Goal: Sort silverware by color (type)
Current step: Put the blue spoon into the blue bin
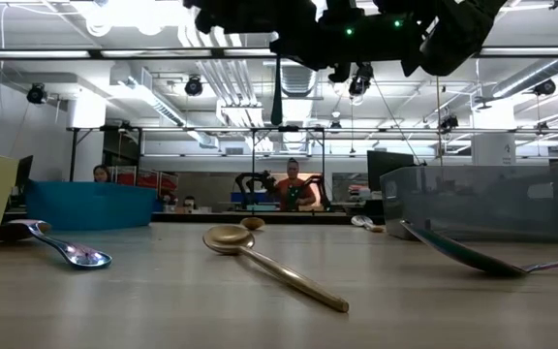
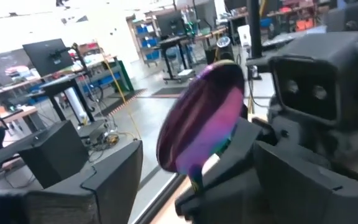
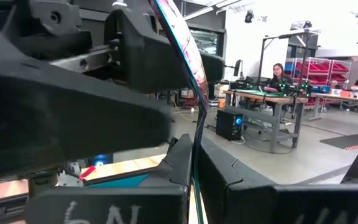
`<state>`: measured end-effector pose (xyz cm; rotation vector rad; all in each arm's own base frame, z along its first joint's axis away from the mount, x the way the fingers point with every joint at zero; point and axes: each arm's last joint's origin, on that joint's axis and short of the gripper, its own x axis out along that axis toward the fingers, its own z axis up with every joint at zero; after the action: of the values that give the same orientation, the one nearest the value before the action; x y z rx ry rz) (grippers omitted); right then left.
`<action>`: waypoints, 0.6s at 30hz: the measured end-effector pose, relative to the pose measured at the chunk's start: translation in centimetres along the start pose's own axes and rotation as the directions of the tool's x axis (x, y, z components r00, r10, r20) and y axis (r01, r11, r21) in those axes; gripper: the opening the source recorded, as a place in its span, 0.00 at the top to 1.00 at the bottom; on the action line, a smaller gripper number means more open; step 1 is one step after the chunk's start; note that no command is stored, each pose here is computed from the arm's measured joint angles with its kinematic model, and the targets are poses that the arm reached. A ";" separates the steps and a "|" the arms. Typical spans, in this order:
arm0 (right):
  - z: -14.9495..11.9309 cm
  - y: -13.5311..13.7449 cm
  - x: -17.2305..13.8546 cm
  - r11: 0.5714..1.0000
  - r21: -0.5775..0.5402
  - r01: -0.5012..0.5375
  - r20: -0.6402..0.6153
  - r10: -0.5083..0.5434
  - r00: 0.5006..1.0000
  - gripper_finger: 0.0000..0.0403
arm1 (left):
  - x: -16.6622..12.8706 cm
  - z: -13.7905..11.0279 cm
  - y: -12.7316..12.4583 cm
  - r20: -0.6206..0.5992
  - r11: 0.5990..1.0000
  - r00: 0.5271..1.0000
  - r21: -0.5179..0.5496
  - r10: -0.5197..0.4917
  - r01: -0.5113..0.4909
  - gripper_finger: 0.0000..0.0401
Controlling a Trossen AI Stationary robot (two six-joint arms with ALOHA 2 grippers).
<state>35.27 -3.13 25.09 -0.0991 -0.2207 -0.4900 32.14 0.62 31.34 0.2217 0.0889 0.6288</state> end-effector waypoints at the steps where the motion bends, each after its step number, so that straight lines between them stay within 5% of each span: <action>1: 0.0 0.0 0.0 1.000 0.000 0.000 -0.001 0.000 1.000 0.98 | 0.2 0.0 -0.1 0.011 1.000 1.000 -0.005 0.006 -0.006 0.28; 18: -0.1 0.0 0.0 1.000 -0.003 0.000 -0.005 0.000 1.000 0.98 | 0.6 0.2 0.2 0.055 0.998 0.998 -0.048 0.033 -0.030 0.30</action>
<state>35.28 -3.13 25.04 -0.1004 -0.2156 -0.4905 32.55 1.14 31.61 0.1952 0.0163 0.6551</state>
